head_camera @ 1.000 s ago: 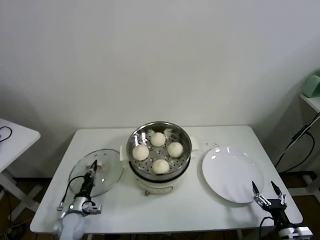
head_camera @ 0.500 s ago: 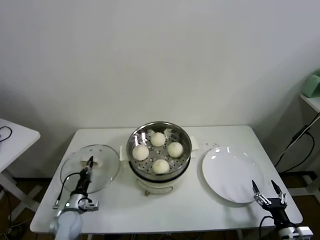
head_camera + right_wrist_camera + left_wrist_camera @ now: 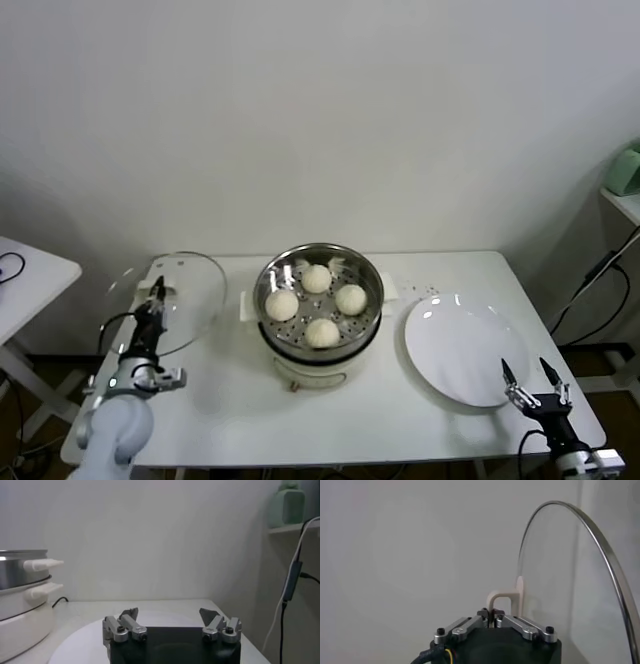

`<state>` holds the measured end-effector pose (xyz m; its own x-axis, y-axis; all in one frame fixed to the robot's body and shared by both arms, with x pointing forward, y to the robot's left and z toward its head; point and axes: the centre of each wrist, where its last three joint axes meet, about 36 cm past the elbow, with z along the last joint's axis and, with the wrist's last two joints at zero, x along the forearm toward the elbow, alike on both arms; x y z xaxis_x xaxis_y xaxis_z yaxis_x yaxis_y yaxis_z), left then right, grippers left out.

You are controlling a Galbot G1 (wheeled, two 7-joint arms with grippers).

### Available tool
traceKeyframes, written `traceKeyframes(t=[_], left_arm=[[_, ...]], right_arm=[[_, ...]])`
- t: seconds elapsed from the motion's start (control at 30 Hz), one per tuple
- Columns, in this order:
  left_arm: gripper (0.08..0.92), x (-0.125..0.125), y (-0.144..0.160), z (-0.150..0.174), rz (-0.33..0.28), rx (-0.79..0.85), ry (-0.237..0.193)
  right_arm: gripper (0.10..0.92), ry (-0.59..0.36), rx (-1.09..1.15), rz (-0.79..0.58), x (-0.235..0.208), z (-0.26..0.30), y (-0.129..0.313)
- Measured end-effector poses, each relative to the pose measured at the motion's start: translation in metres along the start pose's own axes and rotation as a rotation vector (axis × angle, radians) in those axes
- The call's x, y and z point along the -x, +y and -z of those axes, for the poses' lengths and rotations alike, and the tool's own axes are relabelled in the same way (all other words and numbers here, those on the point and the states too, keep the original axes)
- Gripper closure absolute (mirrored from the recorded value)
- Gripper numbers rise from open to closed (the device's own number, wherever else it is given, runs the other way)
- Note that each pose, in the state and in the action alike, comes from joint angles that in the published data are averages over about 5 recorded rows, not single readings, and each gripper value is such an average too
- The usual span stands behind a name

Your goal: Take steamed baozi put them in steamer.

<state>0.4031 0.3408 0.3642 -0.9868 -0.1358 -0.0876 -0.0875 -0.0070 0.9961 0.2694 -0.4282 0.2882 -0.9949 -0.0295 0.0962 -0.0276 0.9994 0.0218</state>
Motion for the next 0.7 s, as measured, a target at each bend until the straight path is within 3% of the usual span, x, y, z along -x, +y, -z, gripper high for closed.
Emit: traceKeyframes(t=[0.37, 0.7], left_arm=[[0.856, 0.012, 0.059, 0.032, 0.034, -0.062, 0.023], [0.856, 0.01, 0.083, 0.096, 0.009, -0.08, -0.008]], right_arm=[[0.2, 0.008, -0.005, 0.006, 0.001, -0.003, 0.001], [0.2, 0.018, -0.009, 0.012, 0.004, -0.005, 0.004]])
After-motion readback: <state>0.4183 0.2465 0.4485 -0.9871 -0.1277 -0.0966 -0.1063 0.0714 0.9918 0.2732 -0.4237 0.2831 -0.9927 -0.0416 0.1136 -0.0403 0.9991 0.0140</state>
